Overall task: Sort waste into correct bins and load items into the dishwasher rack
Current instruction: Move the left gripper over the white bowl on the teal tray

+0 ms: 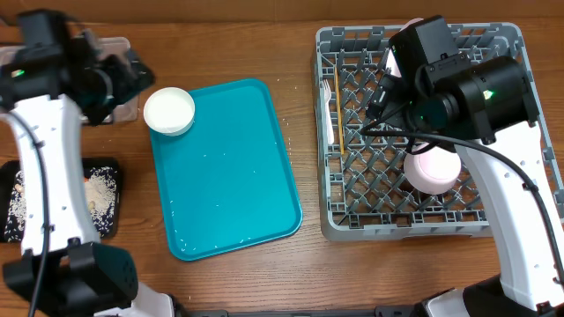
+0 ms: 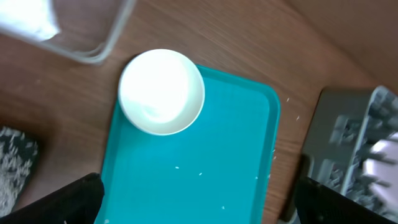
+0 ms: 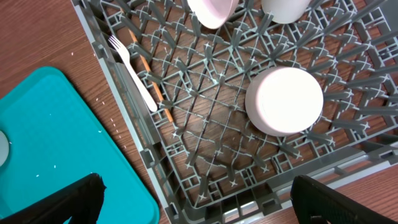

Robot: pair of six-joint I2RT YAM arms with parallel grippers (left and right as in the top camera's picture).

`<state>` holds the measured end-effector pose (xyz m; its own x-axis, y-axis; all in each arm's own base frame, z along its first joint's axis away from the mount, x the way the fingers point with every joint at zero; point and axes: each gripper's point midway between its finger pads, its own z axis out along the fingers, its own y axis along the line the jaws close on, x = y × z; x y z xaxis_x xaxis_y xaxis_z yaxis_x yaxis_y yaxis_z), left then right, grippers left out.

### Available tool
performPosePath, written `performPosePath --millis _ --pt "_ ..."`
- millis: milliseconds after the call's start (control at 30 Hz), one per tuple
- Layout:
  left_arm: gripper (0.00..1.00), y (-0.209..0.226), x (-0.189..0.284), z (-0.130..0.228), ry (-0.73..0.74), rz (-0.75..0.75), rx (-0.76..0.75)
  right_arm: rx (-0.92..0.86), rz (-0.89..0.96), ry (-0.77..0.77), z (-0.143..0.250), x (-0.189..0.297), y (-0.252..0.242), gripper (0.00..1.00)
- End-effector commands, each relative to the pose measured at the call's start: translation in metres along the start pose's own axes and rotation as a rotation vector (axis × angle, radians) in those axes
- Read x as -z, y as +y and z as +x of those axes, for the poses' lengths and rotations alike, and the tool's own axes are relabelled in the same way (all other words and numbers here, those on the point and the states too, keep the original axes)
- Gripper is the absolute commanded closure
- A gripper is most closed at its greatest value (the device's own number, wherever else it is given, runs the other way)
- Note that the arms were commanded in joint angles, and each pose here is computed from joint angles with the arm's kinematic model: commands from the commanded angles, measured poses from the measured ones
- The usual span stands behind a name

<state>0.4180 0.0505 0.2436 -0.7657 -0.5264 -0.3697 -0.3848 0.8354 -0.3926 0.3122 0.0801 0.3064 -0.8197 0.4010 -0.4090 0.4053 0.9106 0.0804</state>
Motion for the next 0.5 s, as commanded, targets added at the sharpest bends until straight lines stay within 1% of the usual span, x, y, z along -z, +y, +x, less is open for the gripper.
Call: performPosePath --millis 0,33,100,167,333,400,467 --pt "0.01 -0.014 -0.026 0.004 0.016 -0.030 -0.287 -0.009 -0.012 -0.014 -0.003 0.003 0.002 0.00" --pt "0.03 -0.022 -0.035 0.007 0.029 -0.027 -0.373 -0.009 -0.011 -0.014 -0.003 0.003 0.002 0.00" --pt "0.05 -0.028 -0.054 0.015 0.062 -0.051 -0.469 -0.009 -0.012 -0.014 -0.003 0.003 0.002 0.00" --pt "0.09 -0.026 -0.075 0.021 0.095 -0.105 -0.504 -0.009 -0.012 -0.014 -0.003 0.003 0.002 0.00" --pt "0.12 -0.014 -0.129 0.042 0.214 -0.197 -0.614 -0.009 -0.011 -0.014 -0.003 0.003 0.002 0.00" --pt "0.17 -0.003 -0.154 0.048 0.253 -0.246 -0.628 -0.009 -0.012 -0.014 -0.003 0.003 0.002 0.00" --pt "0.17 0.007 -0.170 0.052 0.281 -0.275 -0.630 -0.008 -0.012 -0.014 -0.003 0.003 0.002 0.00"
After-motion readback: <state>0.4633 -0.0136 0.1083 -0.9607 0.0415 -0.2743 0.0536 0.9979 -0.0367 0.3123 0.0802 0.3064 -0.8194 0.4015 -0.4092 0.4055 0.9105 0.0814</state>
